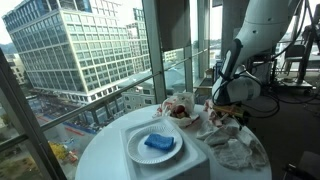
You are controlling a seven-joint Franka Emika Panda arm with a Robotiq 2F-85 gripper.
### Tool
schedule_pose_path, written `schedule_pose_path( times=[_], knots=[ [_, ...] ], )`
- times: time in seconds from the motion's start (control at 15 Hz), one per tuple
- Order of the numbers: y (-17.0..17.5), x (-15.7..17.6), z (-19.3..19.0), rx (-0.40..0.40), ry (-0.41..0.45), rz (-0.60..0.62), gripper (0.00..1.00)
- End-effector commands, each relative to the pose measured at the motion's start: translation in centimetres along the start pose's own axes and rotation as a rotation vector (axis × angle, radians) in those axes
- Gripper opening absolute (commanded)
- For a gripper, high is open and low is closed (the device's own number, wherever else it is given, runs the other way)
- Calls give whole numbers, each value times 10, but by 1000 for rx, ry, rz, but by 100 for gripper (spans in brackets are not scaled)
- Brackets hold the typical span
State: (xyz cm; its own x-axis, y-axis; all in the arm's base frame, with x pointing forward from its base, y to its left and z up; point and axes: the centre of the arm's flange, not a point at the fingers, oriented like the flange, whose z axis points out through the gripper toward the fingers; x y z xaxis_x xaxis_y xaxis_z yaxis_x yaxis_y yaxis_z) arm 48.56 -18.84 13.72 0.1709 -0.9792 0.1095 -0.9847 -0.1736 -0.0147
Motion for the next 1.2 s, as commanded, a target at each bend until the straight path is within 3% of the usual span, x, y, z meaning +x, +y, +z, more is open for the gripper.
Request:
schedule_pose_path(
  times=[0.0, 0.33, 0.6, 1.13],
  knots=[
    [9, -28, -36, 100, -97, -133, 100],
    [2, -62, -65, 137, -278, -324, 100],
    [-13, -78, -54, 69, -432, -452, 100],
    [-54, -80, -13, -16, -517, -440, 100]
  ],
)
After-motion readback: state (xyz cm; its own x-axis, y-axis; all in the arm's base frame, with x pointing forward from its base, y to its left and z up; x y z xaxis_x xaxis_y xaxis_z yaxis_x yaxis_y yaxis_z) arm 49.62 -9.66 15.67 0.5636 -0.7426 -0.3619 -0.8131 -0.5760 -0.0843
